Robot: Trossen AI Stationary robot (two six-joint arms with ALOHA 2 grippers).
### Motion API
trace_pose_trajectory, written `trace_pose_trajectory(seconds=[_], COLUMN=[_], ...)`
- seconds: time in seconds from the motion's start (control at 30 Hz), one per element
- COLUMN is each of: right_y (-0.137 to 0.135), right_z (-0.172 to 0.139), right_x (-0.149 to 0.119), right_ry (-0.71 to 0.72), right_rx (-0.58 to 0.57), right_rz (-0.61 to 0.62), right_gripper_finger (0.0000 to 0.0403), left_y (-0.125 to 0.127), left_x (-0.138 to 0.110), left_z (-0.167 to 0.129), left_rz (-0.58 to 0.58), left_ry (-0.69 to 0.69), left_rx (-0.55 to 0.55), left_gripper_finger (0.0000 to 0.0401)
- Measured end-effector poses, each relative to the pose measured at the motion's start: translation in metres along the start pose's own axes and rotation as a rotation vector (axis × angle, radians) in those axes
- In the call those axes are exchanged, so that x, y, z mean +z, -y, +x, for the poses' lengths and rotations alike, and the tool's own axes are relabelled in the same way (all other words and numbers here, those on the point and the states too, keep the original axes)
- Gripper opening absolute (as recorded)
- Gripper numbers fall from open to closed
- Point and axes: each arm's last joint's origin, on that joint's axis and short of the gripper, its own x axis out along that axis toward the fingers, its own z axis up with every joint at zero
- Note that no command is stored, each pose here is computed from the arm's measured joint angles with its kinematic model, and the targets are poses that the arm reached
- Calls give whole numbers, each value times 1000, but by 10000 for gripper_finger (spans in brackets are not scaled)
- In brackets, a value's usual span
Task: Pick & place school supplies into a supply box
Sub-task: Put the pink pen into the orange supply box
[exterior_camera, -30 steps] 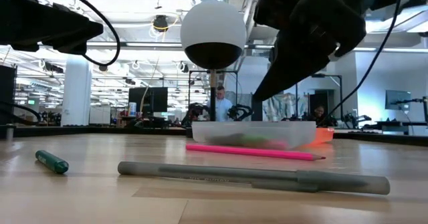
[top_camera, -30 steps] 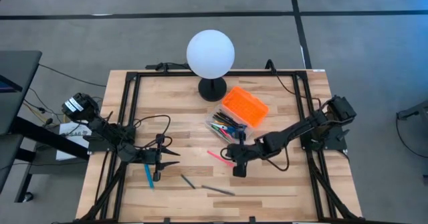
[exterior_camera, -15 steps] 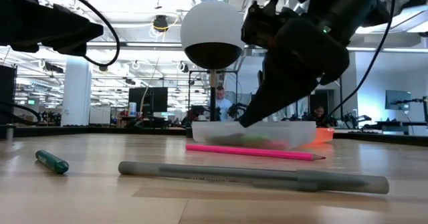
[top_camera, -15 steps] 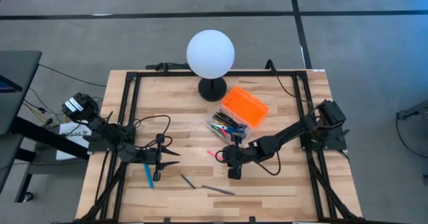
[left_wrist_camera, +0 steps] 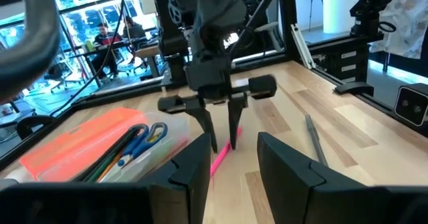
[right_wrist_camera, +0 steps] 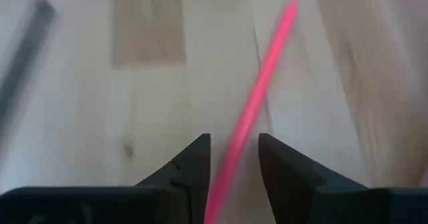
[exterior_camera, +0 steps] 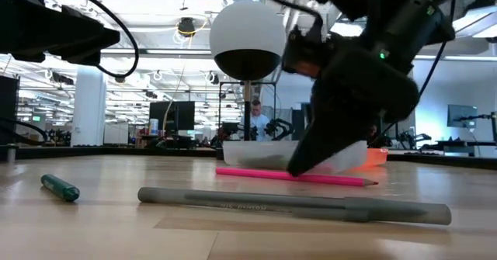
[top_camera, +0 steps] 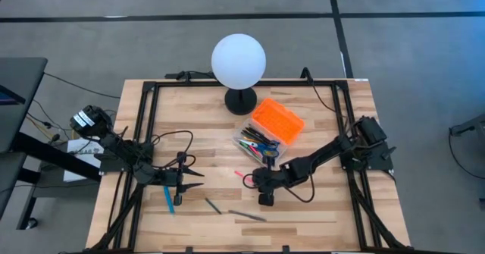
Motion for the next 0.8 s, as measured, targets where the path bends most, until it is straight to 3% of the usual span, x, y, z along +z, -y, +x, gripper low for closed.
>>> trace_pose_trajectory(seconds=[0.3, 0.67, 0.8], right_y=[0, -6, -5], right_z=[4, 6, 6], right_x=[-4, -8, -8], right_ry=[-26, -53, -61], right_rx=[-18, 84, 89], right_rz=[-11, -214, -196], right_gripper_finger=[111, 33, 13], left_y=[0, 0, 0], left_x=[0, 0, 0], left_z=[0, 0, 0], left_rz=[2, 2, 3], left_ry=[-2, -3, -3], left_rx=[-1, -1, -1], left_gripper_finger=[118, 118, 118])
